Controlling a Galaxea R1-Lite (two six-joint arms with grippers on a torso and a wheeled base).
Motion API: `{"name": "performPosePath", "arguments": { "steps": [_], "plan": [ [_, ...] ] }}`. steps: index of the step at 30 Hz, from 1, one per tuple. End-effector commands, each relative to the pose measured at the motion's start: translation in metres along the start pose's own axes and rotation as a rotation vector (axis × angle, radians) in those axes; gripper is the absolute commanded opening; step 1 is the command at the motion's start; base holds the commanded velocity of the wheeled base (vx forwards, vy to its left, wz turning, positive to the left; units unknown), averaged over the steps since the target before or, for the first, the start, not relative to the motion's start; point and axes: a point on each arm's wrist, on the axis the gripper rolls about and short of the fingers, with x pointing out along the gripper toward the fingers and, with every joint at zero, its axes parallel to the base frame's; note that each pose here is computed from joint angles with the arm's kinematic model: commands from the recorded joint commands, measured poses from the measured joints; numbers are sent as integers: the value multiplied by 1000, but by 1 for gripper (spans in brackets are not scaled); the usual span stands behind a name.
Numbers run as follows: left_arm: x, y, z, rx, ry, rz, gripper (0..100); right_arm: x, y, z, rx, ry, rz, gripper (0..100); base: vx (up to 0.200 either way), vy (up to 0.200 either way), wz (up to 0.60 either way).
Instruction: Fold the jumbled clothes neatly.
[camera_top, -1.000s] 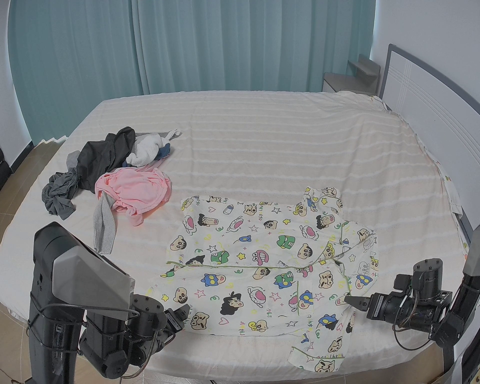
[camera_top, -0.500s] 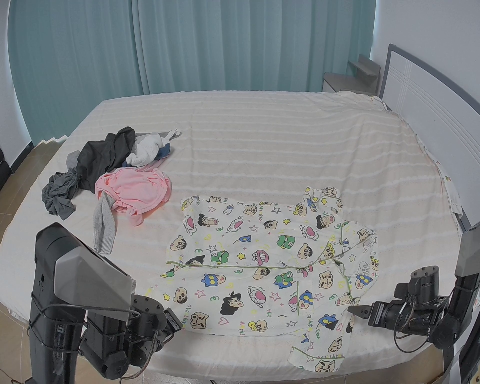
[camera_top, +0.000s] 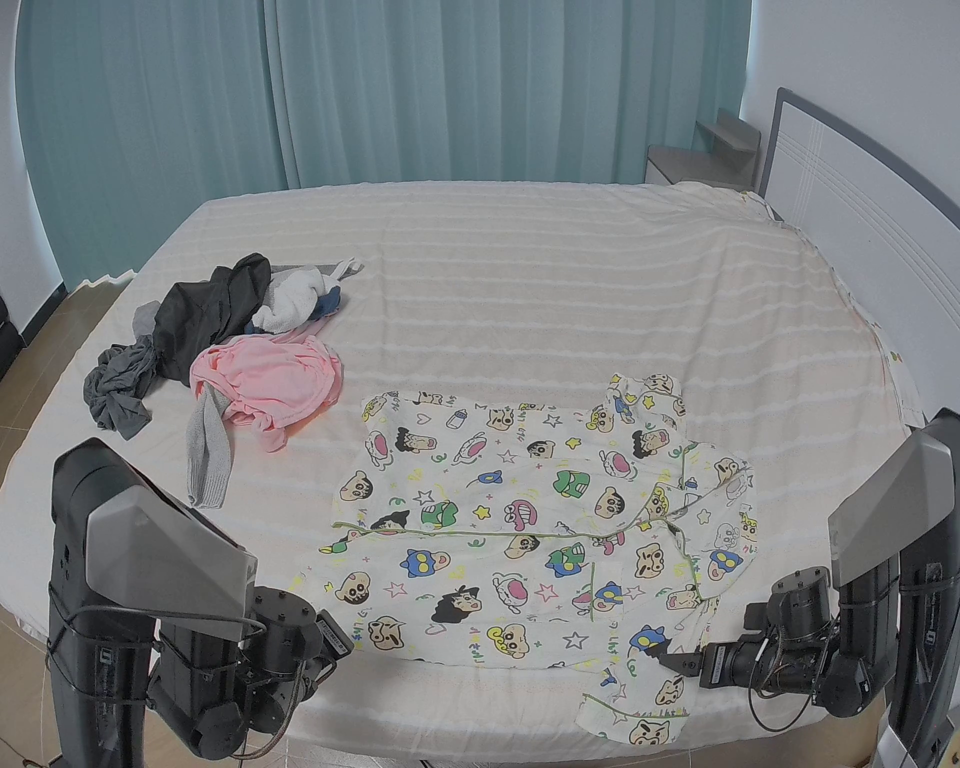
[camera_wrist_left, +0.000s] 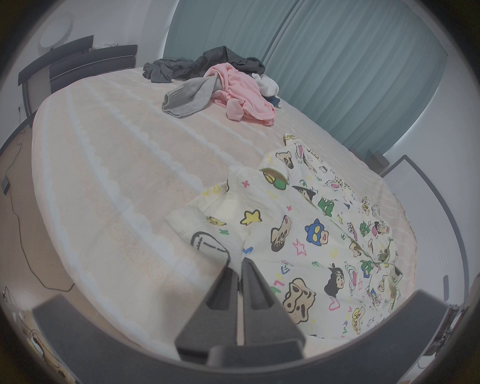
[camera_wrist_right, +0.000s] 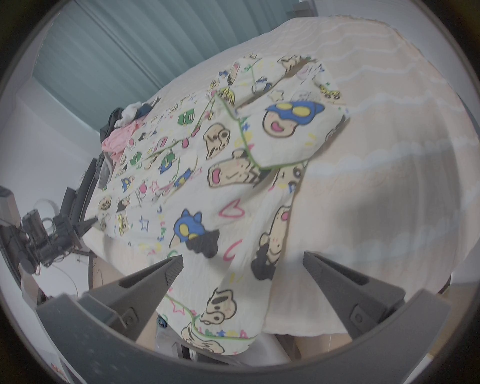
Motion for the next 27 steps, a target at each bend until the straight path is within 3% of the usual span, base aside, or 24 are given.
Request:
{"name": "performPosePath", "arguments": {
  "steps": [1,13,27],
  "plan": [
    [0,-6,6,-24,-31,-34,0,7,-2,-9,-18,61,14,100,0,0,0],
    [6,-25,28,-99,-133,-109,0,22,21,0,-153,7,135,100,0,0,0],
    [5,-40,55,-169,-230,-178,0,33,24,8,-206,-39,141,100,0,0,0]
  ]
}}
